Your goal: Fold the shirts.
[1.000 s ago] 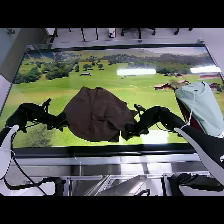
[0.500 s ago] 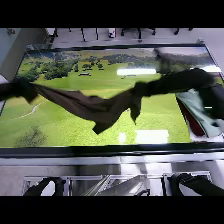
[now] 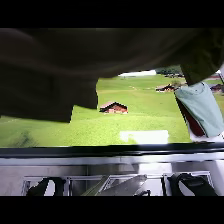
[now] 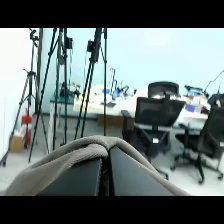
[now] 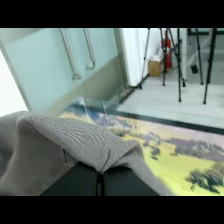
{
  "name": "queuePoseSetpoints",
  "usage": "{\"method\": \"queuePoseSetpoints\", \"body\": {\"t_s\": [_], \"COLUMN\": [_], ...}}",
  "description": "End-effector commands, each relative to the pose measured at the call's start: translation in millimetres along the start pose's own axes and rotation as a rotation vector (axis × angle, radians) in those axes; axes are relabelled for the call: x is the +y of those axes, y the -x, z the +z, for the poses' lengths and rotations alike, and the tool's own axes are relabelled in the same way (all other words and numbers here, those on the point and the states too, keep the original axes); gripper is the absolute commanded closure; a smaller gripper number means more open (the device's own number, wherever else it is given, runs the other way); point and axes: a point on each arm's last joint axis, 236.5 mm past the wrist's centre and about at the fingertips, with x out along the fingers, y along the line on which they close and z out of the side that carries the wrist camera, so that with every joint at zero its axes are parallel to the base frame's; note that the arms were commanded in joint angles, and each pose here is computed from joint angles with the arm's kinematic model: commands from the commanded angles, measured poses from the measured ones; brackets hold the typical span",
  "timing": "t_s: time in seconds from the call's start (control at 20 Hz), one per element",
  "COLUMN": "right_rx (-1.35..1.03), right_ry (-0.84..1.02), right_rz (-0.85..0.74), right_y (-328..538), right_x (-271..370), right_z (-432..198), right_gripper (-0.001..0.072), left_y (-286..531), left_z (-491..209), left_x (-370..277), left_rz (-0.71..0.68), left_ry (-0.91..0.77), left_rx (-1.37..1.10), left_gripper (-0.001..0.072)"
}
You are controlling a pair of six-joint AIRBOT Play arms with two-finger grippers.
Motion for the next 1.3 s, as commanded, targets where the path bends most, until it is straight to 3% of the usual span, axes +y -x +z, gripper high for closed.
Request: {"method": "queuePoseSetpoints", "body": {"t_s": [0.0, 0.35, 0.5, 0.7, 0.75, 0.85, 0.95, 1.1, 1.25], "right_rx": [0.202, 0.797, 0.95, 1.091, 1.097, 1.06, 0.991, 0.983, 1.072], "right_ry": [0.008, -0.249, -0.382, -0.536, -0.576, -0.627, -0.641, -0.643, -0.69], "right_rz": [-0.054, -0.076, -0.129, -0.2, -0.201, -0.199, -0.188, -0.163, -0.165], "right_y": [-12, -118, -148, -174, -180, -192, -198, -169, -121], "right_x": [-23, -119, -160, -200, -205, -218, -230, -229, -200], "right_z": [-44, -256, -367, -484, -497, -492, -455, -400, -410], "right_gripper": [0.0688, 0.0688, 0.0688, 0.0678, 0.0651, 0.033, 0.0212, 0.0207, 0.0209], "left_y": [-15, -80, -73, -50, -45, -40, -38, -37, -34], "left_z": [-50, -340, -479, -594, -611, -629, -637, -637, -637], "left_x": [1, -35, -50, -57, -56, -53, -51, -51, -52], "left_rz": [-0.035, -0.3, -0.277, -0.239, -0.229, -0.216, -0.21, -0.21, -0.213], "left_ry": [0.03, 0.237, 0.207, 0.223, 0.23, 0.237, 0.237, 0.237, 0.238], "left_rx": [0.223, 0.993, 1.221, 1.41, 1.45, 1.496, 1.513, 1.515, 1.527], "left_gripper": [0.0692, 0.0692, 0.0692, 0.0692, 0.0692, 0.0693, 0.0692, 0.0692, 0.0692]}}
